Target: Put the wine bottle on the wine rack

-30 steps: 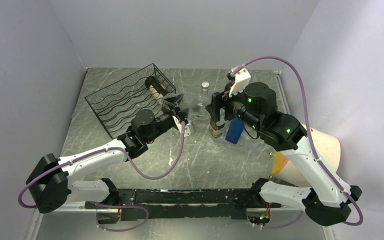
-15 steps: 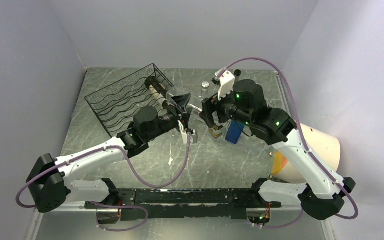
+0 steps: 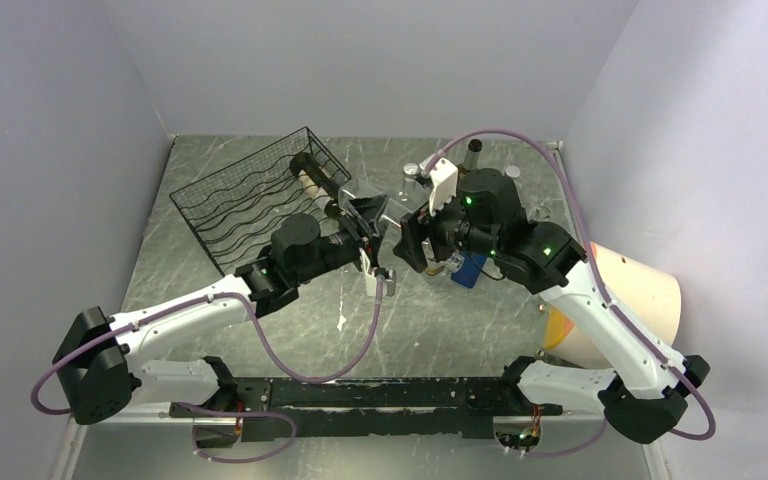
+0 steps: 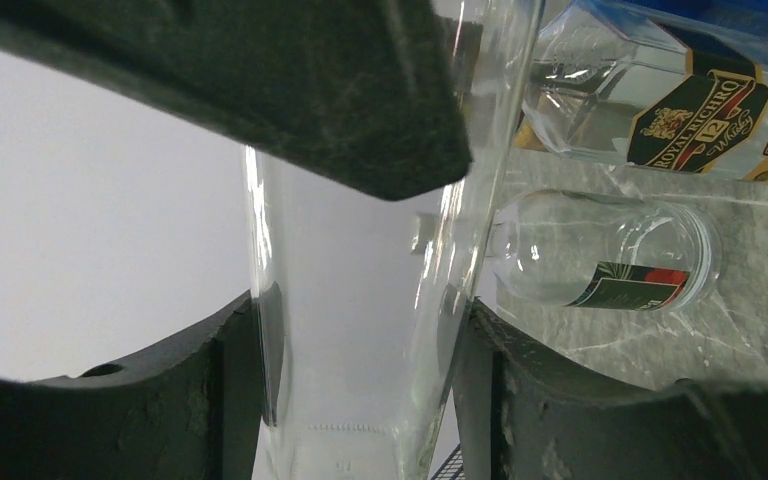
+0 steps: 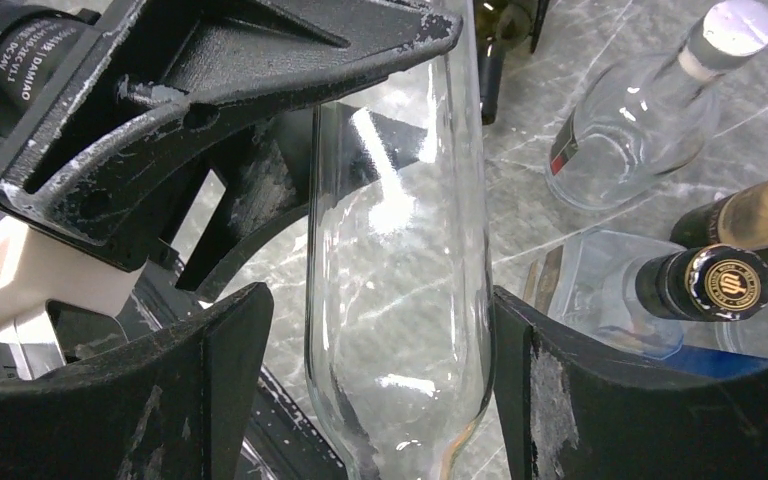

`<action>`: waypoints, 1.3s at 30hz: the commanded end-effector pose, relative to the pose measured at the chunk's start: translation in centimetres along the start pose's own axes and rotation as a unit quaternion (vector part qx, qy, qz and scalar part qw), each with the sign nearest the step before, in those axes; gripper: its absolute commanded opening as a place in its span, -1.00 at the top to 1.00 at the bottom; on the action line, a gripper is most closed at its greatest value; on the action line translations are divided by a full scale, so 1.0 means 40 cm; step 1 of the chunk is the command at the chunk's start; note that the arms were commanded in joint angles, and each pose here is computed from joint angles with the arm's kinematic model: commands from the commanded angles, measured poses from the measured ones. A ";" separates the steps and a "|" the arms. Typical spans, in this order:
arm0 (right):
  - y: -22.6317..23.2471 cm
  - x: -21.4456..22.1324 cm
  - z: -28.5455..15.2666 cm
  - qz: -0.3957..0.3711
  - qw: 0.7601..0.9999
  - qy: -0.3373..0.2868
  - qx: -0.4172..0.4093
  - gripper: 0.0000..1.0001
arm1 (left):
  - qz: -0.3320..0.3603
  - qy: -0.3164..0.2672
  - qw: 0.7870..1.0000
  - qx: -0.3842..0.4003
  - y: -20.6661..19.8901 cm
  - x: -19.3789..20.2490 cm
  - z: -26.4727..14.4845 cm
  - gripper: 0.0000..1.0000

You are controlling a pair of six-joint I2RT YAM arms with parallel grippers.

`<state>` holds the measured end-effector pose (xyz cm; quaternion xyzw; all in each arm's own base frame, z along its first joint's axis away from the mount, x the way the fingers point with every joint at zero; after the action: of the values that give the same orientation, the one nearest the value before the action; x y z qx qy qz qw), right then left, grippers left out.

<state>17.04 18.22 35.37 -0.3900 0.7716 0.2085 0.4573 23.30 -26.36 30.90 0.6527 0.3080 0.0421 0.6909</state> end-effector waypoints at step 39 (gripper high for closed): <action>-0.022 -0.046 0.051 0.085 0.992 -0.061 0.065 1.00 | -0.310 -0.024 0.947 -0.078 0.050 -0.069 -0.151 -0.90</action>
<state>18.20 18.75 34.95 -0.2993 0.8048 0.2003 0.4718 19.97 -23.13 34.07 0.5348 0.4127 -0.1050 0.7299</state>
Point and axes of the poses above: each gripper's point midway between its finger pads, its own z axis out along the fingers, its own y axis along the line the jaws close on, x = y × z, the point moved 8 cm from there along -z, back along the fingers, and after that the axes turned 9 degrees about -z, right-handed, at the moved point
